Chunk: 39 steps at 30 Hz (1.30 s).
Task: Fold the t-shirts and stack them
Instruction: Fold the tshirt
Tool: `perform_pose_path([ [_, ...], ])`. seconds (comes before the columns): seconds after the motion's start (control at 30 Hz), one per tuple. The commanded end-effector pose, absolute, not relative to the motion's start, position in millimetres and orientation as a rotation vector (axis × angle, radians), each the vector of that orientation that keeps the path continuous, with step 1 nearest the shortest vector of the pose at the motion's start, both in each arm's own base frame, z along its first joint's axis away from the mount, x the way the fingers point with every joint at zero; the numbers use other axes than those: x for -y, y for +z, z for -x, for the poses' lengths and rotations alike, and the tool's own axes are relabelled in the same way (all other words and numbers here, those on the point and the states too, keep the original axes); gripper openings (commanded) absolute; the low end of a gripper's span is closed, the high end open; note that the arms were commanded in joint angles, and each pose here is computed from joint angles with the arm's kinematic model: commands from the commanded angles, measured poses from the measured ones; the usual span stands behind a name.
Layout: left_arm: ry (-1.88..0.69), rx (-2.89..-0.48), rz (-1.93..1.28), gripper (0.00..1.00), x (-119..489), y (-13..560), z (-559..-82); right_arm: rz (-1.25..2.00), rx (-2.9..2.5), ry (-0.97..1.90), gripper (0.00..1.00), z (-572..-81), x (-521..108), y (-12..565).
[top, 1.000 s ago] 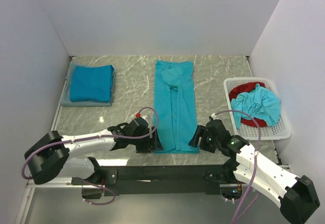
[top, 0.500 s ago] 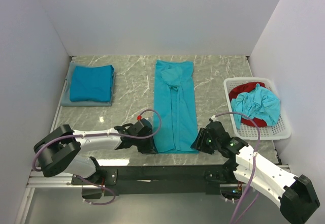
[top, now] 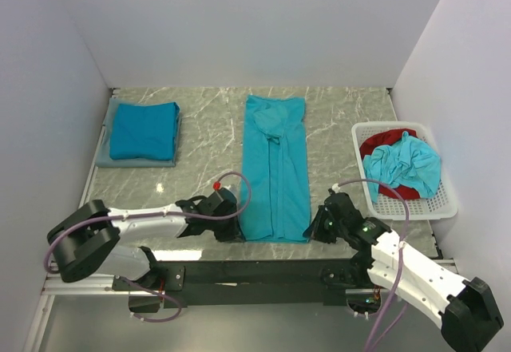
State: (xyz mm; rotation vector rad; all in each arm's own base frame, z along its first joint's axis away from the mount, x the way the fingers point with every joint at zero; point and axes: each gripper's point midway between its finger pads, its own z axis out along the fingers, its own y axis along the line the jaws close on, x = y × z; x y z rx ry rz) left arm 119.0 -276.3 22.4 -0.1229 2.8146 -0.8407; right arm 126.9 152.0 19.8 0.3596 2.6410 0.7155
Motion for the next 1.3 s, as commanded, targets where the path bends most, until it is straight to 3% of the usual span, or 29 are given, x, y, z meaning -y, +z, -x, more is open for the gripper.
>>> perform_pose_path([
  [0.0, -0.917, -2.786, 0.084, 0.00, 277, 35, -105, -0.326, -2.694, 0.807, 0.02, -105, -159, 20],
  [0.17, -1.101, -2.783, -0.044, 0.00, 289, 48, -72, -0.232, -2.689, 0.901, 0.01, -88, -170, 34],
  [0.33, -1.107, -2.722, -0.077, 0.00, 297, 61, -83, -0.232, -2.599, 0.893, 0.00, -104, -172, 51],
  [0.8, -0.925, -2.401, 0.002, 0.00, 301, 123, -206, -0.223, -2.359, 0.671, 0.00, -194, -172, 123],
  [1.27, -0.846, -2.308, 0.115, 0.00, 298, 144, -299, -0.291, -2.235, 0.572, 0.00, -284, -167, 155],
])
